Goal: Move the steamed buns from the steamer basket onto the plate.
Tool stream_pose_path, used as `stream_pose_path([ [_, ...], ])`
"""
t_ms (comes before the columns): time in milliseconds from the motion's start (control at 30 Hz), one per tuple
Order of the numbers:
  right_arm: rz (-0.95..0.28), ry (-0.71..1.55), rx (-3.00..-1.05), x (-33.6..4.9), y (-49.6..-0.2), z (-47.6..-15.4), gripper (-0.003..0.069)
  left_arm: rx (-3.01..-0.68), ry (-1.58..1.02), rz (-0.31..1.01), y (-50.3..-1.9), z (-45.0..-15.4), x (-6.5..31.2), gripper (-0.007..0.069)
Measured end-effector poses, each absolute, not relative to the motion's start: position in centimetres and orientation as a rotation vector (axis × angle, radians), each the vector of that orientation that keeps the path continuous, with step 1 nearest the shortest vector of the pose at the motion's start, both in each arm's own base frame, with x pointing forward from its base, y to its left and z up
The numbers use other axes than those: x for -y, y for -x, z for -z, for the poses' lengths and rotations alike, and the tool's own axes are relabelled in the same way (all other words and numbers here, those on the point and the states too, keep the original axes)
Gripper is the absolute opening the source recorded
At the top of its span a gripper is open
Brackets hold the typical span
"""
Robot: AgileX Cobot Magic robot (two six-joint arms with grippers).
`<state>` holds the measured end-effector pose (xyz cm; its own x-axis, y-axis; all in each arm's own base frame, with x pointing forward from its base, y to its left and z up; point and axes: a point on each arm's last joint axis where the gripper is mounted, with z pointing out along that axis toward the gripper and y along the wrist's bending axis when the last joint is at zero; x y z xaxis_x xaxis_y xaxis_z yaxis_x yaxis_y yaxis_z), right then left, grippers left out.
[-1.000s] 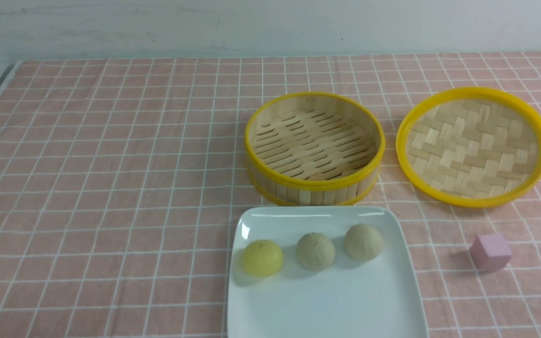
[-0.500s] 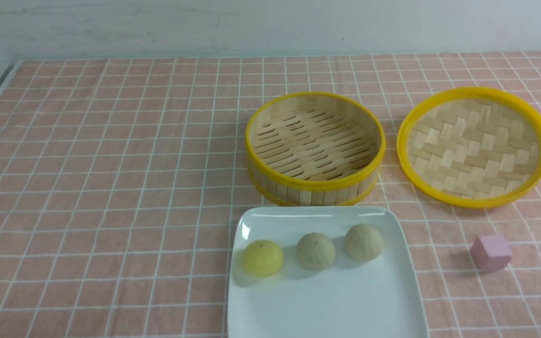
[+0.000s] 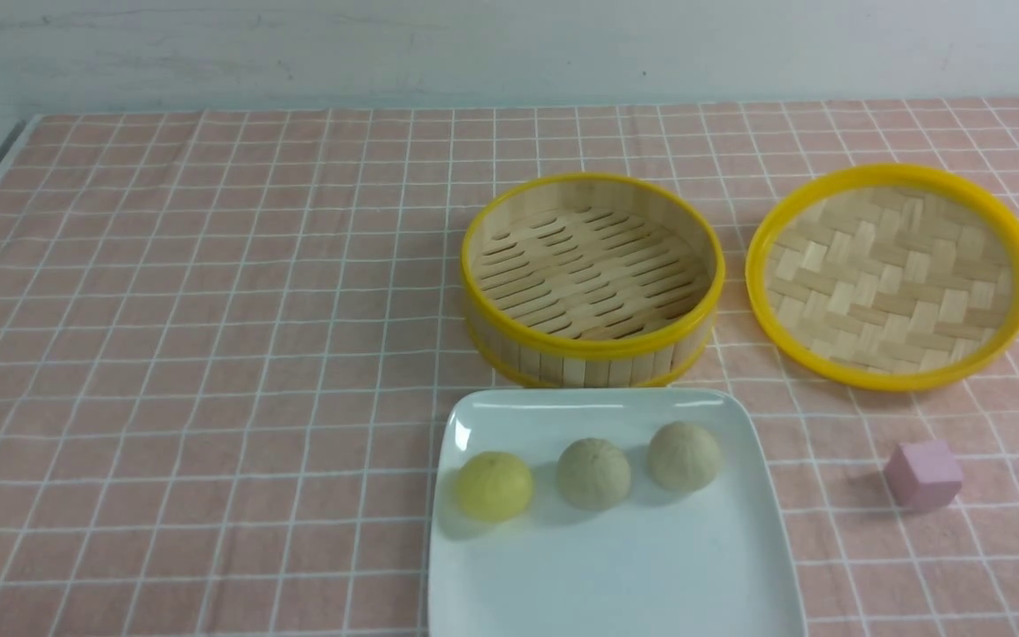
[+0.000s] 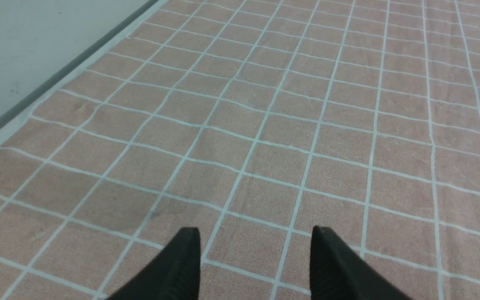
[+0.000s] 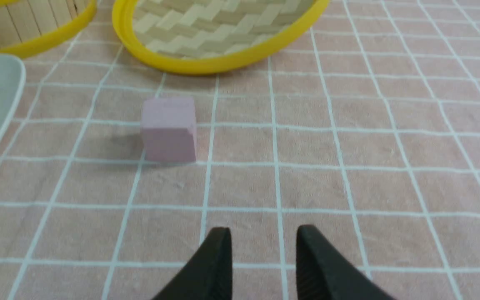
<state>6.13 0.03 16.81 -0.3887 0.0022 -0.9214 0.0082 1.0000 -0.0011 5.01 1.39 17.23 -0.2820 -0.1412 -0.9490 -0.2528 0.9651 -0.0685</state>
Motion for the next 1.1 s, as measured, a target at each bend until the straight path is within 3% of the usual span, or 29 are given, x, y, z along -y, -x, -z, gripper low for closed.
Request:
stream_pose_path([
  [1100,0.006,-0.057,-1.975,0.17,-6.1,-16.75,0.0243,-1.863,0.287,-0.111,-5.01,-17.23,-1.39,0.0368],
])
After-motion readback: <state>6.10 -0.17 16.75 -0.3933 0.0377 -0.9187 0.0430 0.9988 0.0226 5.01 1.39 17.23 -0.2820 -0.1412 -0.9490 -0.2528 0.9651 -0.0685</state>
